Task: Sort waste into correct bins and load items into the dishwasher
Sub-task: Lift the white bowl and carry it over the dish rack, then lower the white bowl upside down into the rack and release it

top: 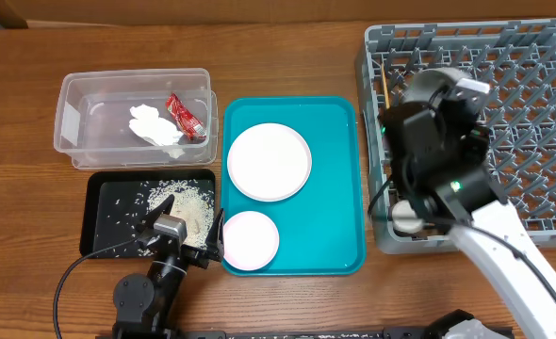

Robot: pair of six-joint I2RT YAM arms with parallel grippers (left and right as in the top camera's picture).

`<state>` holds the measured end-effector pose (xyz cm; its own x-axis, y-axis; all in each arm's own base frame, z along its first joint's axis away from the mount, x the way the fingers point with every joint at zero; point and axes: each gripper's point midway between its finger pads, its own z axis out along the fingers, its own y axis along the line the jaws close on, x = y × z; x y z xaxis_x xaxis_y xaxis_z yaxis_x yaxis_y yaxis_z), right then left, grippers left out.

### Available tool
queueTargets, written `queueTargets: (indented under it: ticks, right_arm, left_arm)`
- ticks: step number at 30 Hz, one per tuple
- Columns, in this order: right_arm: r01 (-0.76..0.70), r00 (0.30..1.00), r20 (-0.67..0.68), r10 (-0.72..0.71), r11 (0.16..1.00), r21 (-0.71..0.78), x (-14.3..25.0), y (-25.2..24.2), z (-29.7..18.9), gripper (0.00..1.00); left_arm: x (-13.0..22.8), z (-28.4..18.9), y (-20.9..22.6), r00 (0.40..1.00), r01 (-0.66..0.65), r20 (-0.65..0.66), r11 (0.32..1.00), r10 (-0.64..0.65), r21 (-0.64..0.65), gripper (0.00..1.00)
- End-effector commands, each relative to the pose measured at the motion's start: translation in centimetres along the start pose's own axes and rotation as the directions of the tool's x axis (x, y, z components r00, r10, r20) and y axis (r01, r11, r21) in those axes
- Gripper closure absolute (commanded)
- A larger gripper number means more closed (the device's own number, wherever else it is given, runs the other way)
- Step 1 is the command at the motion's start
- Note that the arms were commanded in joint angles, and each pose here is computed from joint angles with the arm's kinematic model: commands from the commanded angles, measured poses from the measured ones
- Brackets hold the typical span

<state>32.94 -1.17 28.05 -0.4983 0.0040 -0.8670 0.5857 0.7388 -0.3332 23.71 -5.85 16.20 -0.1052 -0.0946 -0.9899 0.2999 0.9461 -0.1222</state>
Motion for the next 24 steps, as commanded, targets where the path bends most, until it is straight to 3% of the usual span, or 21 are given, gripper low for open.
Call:
queueTargets:
  ticks: [1, 10, 24]
  right_arm:
    - [0.021, 0.999, 0.032, -0.031, 0.962, 0.272, -0.6, -3.5, 2.7, 0.96]
    - [0.183, 0.979, -0.16, -0.126, 0.892, 0.414, 4.0, -3.9, 9.6, 0.96]
    - [0.316, 0.943, -0.228, -0.243, 0.869, 0.381, 5.7, -1.2, 13.2, 0.96]
  left_arm:
    - [0.0, 0.0, 0.0, 1.0, 0.012, 0.007, 1.0, -0.012, 0.004, 0.0]
    - [0.0, 0.0, 0.0, 1.0, 0.012, 0.007, 1.0, -0.012, 0.004, 0.0]
    - [0.0, 0.0, 0.0, 1.0, 0.012, 0.007, 1.0, -0.012, 0.004, 0.0]
